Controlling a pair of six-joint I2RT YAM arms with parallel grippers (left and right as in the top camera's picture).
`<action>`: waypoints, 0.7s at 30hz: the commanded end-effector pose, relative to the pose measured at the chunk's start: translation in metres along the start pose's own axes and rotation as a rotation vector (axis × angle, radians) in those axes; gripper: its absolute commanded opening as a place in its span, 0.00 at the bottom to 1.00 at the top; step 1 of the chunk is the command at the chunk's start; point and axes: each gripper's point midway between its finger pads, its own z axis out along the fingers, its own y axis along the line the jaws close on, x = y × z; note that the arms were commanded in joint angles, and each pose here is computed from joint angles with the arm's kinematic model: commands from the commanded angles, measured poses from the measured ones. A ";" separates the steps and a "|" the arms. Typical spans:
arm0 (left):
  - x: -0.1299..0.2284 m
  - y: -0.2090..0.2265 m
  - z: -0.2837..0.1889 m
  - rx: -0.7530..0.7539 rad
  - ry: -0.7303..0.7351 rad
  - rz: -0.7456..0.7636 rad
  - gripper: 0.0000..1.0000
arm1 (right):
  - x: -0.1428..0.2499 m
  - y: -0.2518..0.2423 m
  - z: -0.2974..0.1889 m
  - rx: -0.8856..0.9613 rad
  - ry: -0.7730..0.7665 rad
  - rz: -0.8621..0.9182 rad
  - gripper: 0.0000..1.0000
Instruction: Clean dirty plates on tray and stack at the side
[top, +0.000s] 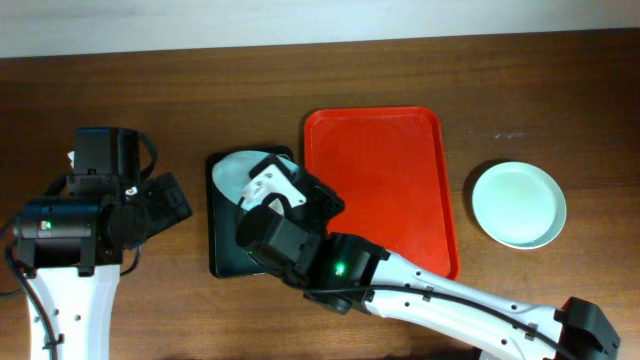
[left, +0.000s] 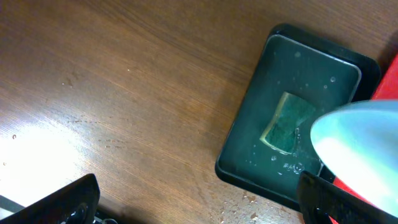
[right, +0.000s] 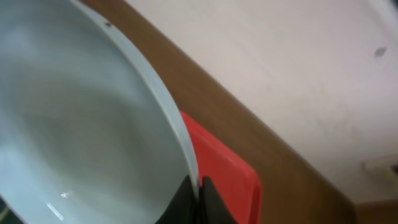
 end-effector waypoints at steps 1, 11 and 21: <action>-0.002 0.000 -0.004 0.008 -0.011 -0.019 0.99 | 0.030 -0.007 0.014 -0.083 0.159 0.405 0.04; -0.002 0.000 -0.004 0.008 -0.011 -0.019 0.99 | 0.097 -0.095 0.056 -0.570 0.542 1.052 0.04; -0.002 0.000 -0.004 0.008 -0.011 -0.019 0.99 | 0.324 -0.267 0.016 0.105 0.924 1.507 0.04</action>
